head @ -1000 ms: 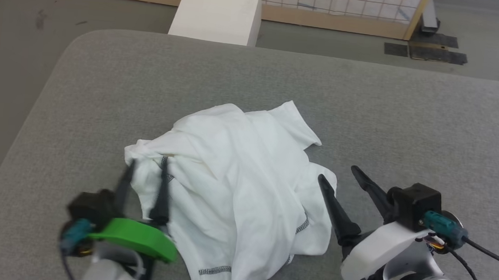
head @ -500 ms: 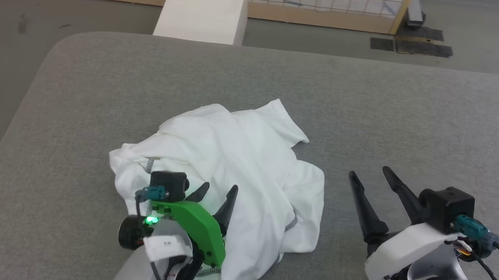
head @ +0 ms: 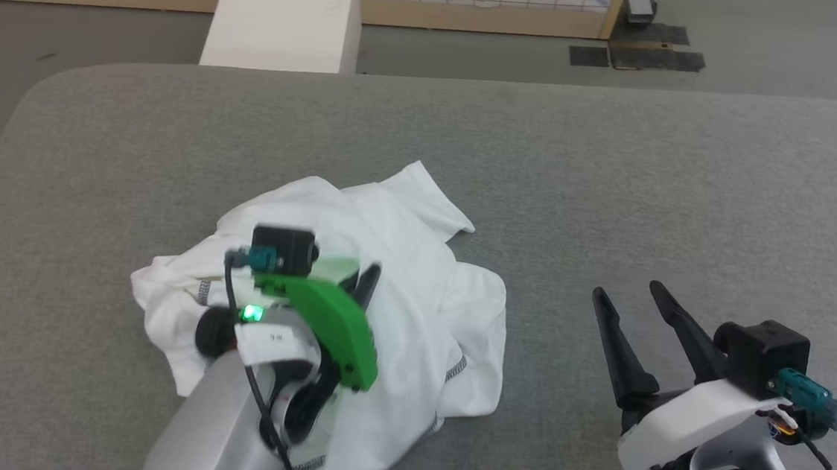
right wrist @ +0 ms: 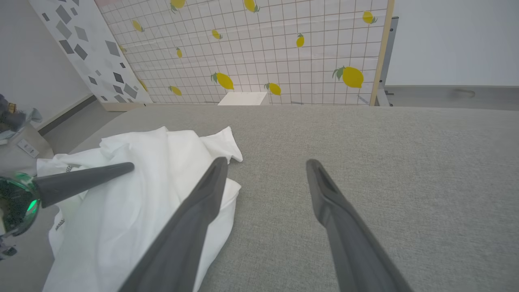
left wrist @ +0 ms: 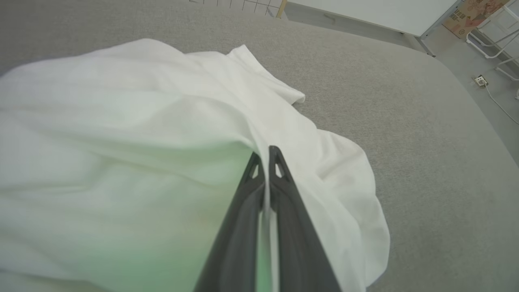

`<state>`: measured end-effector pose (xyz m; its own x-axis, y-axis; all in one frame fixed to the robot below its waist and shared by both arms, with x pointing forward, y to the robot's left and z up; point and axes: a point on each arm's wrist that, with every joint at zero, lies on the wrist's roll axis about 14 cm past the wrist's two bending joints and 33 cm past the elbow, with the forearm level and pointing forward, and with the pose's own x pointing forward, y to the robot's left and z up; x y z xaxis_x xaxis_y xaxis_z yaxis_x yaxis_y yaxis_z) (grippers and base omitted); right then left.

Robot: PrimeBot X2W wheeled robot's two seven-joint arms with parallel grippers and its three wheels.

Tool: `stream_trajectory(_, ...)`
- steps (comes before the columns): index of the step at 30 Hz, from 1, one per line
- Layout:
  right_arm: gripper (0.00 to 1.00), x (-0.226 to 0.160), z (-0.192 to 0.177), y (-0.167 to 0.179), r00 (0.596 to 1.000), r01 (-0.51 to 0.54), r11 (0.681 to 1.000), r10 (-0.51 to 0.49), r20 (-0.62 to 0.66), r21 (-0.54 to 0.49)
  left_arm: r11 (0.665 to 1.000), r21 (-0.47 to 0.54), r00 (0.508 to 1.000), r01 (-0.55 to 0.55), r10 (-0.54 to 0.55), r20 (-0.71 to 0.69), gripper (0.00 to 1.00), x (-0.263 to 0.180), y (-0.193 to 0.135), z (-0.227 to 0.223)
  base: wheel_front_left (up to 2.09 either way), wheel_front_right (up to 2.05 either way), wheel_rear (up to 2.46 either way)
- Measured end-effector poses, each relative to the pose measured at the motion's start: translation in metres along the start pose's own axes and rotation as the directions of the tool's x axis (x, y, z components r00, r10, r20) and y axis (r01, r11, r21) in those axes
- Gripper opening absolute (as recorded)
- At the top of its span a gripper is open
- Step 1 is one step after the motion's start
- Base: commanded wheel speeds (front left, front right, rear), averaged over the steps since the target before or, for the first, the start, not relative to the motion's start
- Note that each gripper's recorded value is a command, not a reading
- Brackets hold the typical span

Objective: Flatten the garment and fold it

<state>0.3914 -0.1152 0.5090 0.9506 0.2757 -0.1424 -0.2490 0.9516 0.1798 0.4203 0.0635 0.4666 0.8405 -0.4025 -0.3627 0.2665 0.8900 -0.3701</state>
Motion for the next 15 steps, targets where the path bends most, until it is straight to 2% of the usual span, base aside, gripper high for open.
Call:
stream_trajectory(4,1.0,-0.006,0.003,-0.015,0.999,0.048,0.999,-0.048,0.02,0.011,0.988,0.082,0.984,0.135,-0.143,0.109,0.0,0.02,-0.04,0.046,0.0,0.0,0.0)
stream_trajectory(8,1.0,-0.017,0.006,-0.04,0.991,0.125,0.992,-0.126,0.044,0.028,0.934,0.206,0.941,0.292,-0.319,0.116,0.0,0.037,-0.098,0.066,0.0,0.0,0.0)
stream_trajectory(11,1.0,-0.029,0.006,-0.062,0.979,0.195,0.98,-0.197,0.055,0.04,0.868,0.27,0.897,0.418,-0.441,0.03,0.0,0.042,-0.142,0.047,0.0,0.0,0.0)
stream_trajectory(12,1.0,-0.045,0.008,-0.089,0.956,0.282,0.958,-0.284,0.067,0.046,0.778,0.269,0.82,0.567,-0.564,-0.097,0.0,0.033,-0.187,0.006,0.0,0.0,0.0)
stream_trajectory(15,1.0,-0.059,0.011,-0.109,0.934,0.348,0.936,-0.351,0.074,0.048,0.704,0.252,0.747,0.664,-0.622,-0.233,0.0,0.02,-0.213,-0.038,0.0,0.0,0.0)
